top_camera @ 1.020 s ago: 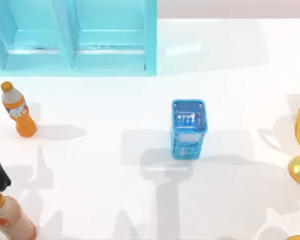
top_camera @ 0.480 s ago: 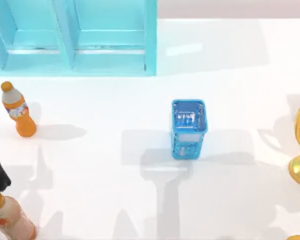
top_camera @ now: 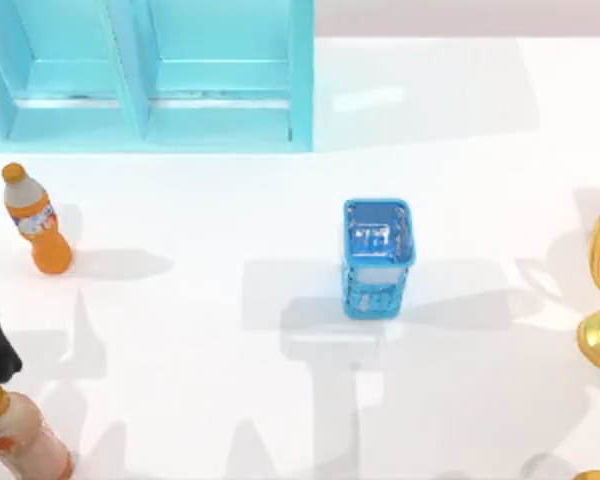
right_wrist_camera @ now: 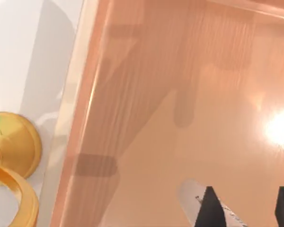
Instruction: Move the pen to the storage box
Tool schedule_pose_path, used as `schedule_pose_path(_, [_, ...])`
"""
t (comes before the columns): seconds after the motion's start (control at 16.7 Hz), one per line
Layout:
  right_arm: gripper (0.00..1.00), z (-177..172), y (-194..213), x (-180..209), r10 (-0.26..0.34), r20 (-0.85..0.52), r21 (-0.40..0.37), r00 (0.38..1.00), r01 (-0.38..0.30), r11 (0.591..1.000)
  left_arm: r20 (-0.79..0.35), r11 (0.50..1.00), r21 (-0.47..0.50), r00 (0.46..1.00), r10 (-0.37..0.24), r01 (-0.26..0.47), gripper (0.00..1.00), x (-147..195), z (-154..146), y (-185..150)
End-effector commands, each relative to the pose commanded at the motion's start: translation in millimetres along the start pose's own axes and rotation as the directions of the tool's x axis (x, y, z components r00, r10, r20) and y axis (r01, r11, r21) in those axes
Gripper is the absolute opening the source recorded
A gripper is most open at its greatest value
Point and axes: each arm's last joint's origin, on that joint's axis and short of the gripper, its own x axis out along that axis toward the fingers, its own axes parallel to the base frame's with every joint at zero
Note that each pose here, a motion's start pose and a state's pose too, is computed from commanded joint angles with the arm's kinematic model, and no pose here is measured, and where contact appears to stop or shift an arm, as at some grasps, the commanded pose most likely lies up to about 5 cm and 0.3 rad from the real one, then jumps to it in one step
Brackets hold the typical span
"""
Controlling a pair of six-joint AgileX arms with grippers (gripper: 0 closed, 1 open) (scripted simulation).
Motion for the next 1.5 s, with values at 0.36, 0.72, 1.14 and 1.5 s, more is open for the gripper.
schedule_pose_path(0.36, [0.00,-10.1,4.9,6.9,0.007,0.033,0.036,0.999,-0.008,0.999,0.000,1.000,0.000,1.000,0.000,0.000,1.00,0.0,0.0,0.0])
schedule_pose_path(0.72, [0.30,-10.1,4.9,6.9,0.007,0.033,0.036,0.999,-0.008,0.999,0.000,1.000,0.000,1.000,0.000,0.000,1.00,0.0,0.0,0.0])
schedule_pose_path(1.14, [0.83,-10.1,4.9,6.9,0.007,0.033,0.036,0.999,-0.008,0.999,0.000,1.000,0.000,1.000,0.000,0.000,1.00,0.0,0.0,0.0])
schedule_pose_path(1.5, [1.00,-10.1,4.9,6.9,0.007,0.033,0.036,0.999,-0.008,0.999,0.000,1.000,0.000,1.000,0.000,0.000,1.00,0.0,0.0,0.0])
